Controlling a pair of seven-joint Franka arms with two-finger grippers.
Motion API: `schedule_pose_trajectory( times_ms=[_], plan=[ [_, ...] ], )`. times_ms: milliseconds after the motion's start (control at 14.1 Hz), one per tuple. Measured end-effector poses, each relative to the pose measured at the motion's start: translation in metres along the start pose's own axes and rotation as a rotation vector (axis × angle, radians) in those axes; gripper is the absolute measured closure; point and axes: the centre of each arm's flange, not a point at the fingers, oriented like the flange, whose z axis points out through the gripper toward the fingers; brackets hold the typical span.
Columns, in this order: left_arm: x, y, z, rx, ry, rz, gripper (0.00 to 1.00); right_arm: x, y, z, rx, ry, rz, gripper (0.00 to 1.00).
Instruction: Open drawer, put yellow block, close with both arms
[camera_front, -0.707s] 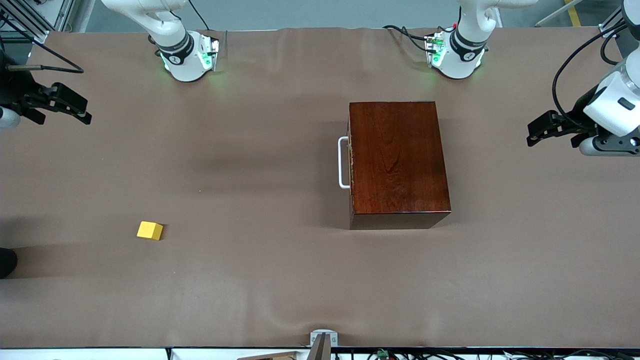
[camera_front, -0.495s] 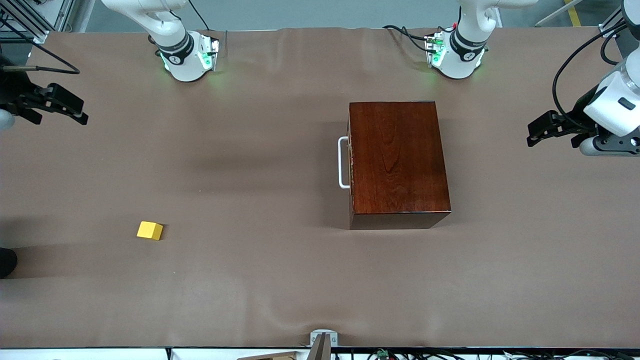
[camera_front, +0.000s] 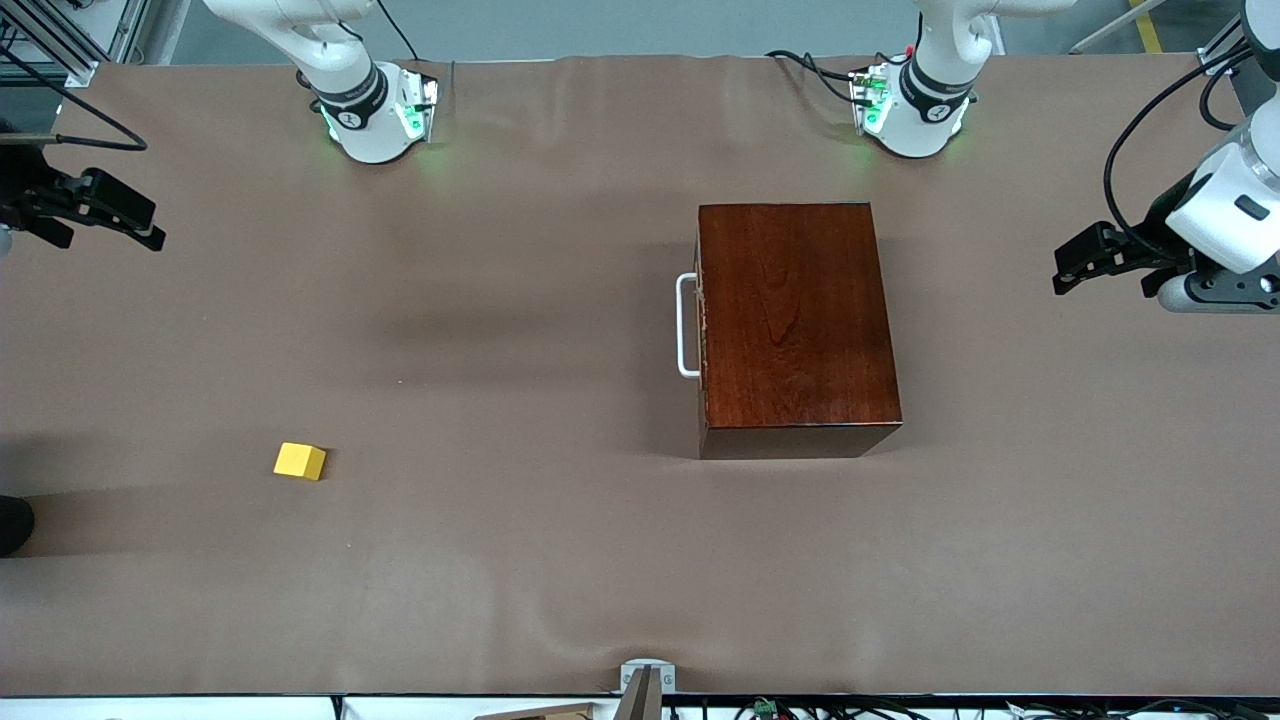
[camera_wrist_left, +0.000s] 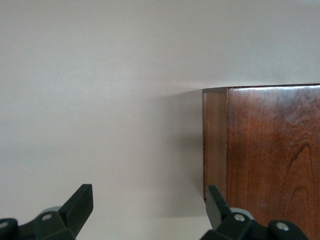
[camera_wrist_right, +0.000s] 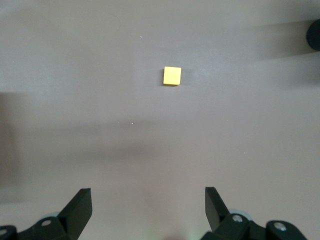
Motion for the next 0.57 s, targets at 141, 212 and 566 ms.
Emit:
schedule_pose_trajectory(
  times_ms=[141, 212, 566],
  plan=[
    [0.000, 0.007, -0.002, -0.002, 0.006, 0.012, 0.00, 0.000, 0.000, 0.000, 0.000, 0.000, 0.000, 0.00],
    [0.000, 0.018, -0.005, -0.005, 0.016, 0.032, 0.00, 0.000, 0.000, 0.000, 0.000, -0.001, 0.000, 0.00],
    [-0.004, 0.137, -0.013, -0.030, 0.039, 0.140, 0.00, 0.000, 0.001, 0.001, 0.000, -0.003, 0.001, 0.00]
  ],
)
